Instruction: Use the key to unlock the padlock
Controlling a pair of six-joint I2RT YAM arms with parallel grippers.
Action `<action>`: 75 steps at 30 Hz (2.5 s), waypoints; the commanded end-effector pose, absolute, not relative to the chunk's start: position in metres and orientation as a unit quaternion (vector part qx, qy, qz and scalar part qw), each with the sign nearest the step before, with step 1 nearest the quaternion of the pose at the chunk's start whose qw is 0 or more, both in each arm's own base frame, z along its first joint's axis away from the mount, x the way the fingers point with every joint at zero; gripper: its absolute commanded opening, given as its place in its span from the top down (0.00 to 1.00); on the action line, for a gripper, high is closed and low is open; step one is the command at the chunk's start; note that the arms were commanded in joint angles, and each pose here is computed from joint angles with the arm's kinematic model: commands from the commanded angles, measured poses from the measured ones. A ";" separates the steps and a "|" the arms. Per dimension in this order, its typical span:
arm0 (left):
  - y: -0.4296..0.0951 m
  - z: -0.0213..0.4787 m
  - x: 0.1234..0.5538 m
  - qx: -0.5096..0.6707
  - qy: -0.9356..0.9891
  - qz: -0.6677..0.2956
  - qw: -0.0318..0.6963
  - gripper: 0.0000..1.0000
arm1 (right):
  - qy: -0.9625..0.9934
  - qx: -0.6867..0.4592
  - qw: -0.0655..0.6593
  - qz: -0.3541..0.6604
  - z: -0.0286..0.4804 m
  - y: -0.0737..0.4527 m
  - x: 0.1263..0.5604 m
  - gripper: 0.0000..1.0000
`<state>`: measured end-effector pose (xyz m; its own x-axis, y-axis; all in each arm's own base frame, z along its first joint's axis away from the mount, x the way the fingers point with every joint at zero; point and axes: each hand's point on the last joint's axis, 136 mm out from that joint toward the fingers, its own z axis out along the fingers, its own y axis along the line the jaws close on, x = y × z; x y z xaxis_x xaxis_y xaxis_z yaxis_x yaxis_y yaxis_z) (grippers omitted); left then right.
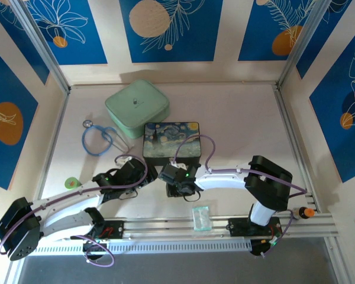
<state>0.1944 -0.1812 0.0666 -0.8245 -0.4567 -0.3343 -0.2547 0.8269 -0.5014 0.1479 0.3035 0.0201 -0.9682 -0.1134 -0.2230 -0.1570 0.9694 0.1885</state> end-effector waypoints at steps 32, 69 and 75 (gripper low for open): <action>-0.175 0.061 0.196 -0.220 0.924 -0.209 0.232 0.02 | 0.989 -0.091 0.109 0.049 0.019 0.297 0.140 0.62; -0.220 0.059 0.201 -0.159 0.925 -0.268 0.215 0.18 | 0.977 -0.153 0.118 0.088 0.008 0.289 0.135 0.92; -0.235 0.053 0.193 -0.167 0.920 -0.291 0.202 0.31 | 0.979 -0.135 0.112 0.108 0.011 0.293 0.135 0.97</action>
